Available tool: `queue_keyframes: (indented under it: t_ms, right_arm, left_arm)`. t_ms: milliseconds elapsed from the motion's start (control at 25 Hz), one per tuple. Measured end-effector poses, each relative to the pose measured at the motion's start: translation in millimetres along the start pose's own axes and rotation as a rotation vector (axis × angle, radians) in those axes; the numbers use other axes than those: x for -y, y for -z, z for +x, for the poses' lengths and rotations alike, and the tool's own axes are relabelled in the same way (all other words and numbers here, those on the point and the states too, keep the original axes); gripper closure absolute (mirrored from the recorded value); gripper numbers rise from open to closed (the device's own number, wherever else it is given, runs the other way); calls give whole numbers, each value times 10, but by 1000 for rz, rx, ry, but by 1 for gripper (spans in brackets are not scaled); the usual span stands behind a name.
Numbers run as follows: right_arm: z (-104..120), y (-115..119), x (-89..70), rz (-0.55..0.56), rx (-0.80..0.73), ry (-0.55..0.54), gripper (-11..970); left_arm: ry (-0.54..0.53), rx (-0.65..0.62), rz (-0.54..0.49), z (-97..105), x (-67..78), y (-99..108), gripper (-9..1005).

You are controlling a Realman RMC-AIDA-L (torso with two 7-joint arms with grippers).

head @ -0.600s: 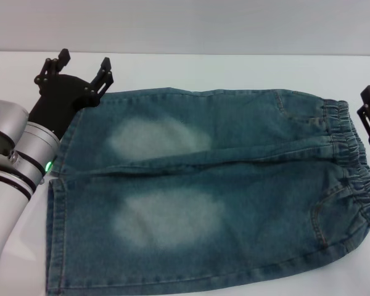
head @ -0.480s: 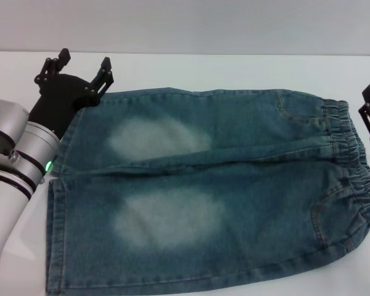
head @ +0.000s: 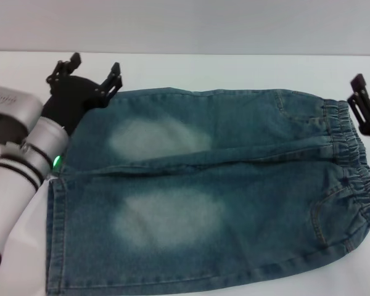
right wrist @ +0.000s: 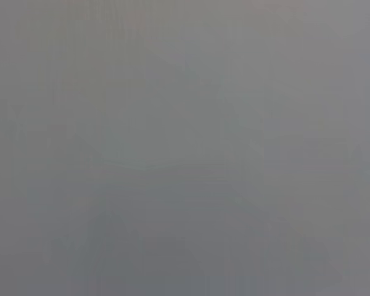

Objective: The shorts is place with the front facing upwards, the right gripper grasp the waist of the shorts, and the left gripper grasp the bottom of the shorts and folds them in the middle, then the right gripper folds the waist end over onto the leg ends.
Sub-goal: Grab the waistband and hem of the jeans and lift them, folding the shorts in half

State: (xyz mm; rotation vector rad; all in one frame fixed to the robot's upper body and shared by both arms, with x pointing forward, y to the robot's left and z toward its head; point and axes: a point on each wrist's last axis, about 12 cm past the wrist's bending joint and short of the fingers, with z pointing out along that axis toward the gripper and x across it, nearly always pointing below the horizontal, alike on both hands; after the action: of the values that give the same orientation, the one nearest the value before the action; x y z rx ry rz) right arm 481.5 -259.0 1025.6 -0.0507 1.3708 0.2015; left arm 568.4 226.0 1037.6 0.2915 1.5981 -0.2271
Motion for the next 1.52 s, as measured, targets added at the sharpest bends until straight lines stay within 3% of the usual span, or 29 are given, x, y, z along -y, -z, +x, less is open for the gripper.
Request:
queue_keyframes:
  t_ms: [160, 320, 440, 480, 520, 640, 840, 1040, 1200, 1520]
  right_arm:
    - [-54, -339, 42, -5, -72, -49, 222]
    - [-179, -695, 48, -11, -170, -55, 223]
    - [-352, -924, 67, 22, -248, -42, 223]
    - [-520, -1062, 87, 44, -306, -65, 223]
    - [-520, -1062, 87, 44, -306, -65, 224]
    - [-799, -1205, 91, 32, -411, -151, 224]
    - [-1093, -1214, 48, -48, -615, -268, 225]
    - [-1378, -1183, 61, -142, -740, -286, 226]
    - [-1527, -1081, 245, -158, -790, -422, 226]
    - [-1595, -625, 827, -72, -846, -650, 227]
  left_arm:
    - [43, -30, 2, -168, 25, -203, 173]
    - [20, -35, 27, -315, 71, -316, 174]
    - [25, -51, 40, -409, 129, -365, 175]
    - [43, -94, 39, -491, 147, -402, 175]
    - [43, -94, 39, -491, 147, -402, 175]
    - [77, -225, 35, -696, 173, -468, 175]
    - [59, -413, 47, -921, 201, -441, 175]
    - [-10, -531, 111, -1139, 287, -318, 175]
    - [-33, -620, 140, -1226, 305, -230, 175]
    - [22, -805, 105, -1186, 95, 11, 175]
